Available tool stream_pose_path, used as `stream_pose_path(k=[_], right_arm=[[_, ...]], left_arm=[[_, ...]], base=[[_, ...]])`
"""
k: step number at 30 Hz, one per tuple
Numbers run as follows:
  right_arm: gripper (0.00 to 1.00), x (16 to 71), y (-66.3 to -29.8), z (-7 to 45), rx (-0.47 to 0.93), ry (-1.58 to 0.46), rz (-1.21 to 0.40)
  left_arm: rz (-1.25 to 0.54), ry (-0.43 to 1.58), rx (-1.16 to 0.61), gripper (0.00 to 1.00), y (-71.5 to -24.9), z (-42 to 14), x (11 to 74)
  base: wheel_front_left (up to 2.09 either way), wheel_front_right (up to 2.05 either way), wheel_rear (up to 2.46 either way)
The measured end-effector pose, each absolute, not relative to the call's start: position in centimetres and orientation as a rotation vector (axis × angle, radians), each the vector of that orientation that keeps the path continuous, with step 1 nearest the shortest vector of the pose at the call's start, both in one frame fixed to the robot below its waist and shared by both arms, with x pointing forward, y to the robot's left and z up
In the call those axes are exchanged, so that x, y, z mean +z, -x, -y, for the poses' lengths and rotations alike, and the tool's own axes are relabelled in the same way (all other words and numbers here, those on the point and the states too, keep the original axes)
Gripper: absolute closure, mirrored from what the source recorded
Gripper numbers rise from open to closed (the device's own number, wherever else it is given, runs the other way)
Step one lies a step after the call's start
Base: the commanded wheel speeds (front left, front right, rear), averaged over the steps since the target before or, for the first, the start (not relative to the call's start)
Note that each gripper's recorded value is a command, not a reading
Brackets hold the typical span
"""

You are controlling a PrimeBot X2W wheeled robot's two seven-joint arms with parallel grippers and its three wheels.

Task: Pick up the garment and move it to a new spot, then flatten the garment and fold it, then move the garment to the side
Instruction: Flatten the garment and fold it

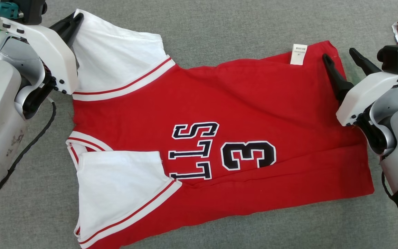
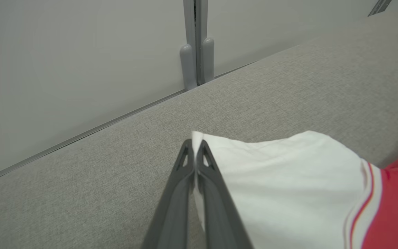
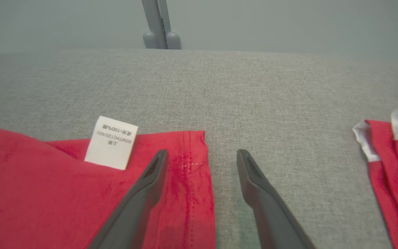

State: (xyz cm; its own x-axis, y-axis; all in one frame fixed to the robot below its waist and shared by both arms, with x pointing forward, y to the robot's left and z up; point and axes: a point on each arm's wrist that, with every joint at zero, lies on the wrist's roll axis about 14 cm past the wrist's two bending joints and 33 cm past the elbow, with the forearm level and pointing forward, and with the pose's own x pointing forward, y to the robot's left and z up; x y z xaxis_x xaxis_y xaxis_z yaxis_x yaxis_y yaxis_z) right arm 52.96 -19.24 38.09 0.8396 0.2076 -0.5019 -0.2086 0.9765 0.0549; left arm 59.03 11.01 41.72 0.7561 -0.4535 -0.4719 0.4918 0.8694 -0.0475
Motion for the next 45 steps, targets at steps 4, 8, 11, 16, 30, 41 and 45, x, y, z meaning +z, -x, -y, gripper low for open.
stream_pose_path(k=[4, 8, 11, 16, 30, 41, 45], right_arm=[[0.0, 37.5, -53.1, 19.3, 0.227, 0.0, -0.574], [1.0, 36.9, -53.0, 19.1, 0.242, 0.005, -0.619], [1.0, 36.8, -52.9, 18.8, 0.25, -0.008, -0.627], [1.0, 37.2, -53.2, 18.8, 0.246, -0.049, -0.618], [1.0, 39.1, -55.2, 20.3, 0.122, -0.303, -0.563], [1.0, 41.0, -56.3, 19.5, 0.112, -0.366, -0.503], [1.0, 41.5, -55.3, 19.9, 0.102, -0.371, -0.484]], left_arm=[[-0.489, -0.074, -0.522, 1.0, -58.7, -10.9, 41.8], [-0.493, -0.069, -0.524, 1.0, -58.5, -11.0, 41.7], [-0.494, -0.068, -0.524, 1.0, -58.4, -11.0, 41.6], [-0.487, -0.058, -0.517, 1.0, -58.4, -11.2, 41.7], [-0.321, -0.011, -0.465, 1.0, -60.1, -12.2, 45.3], [-0.175, 0.056, -0.438, 1.0, -60.3, -12.3, 48.6], [-0.173, 0.074, -0.432, 1.0, -58.9, -12.8, 48.9]], base=[[0.0, 0.0, 0.0], [0.0, 0.0, 0.0], [0.0, 0.0, 0.0], [0.0, 0.0, 0.0], [0.0, 0.0, 0.0], [0.0, 0.0, 0.0], [0.0, 0.0, 0.0]])
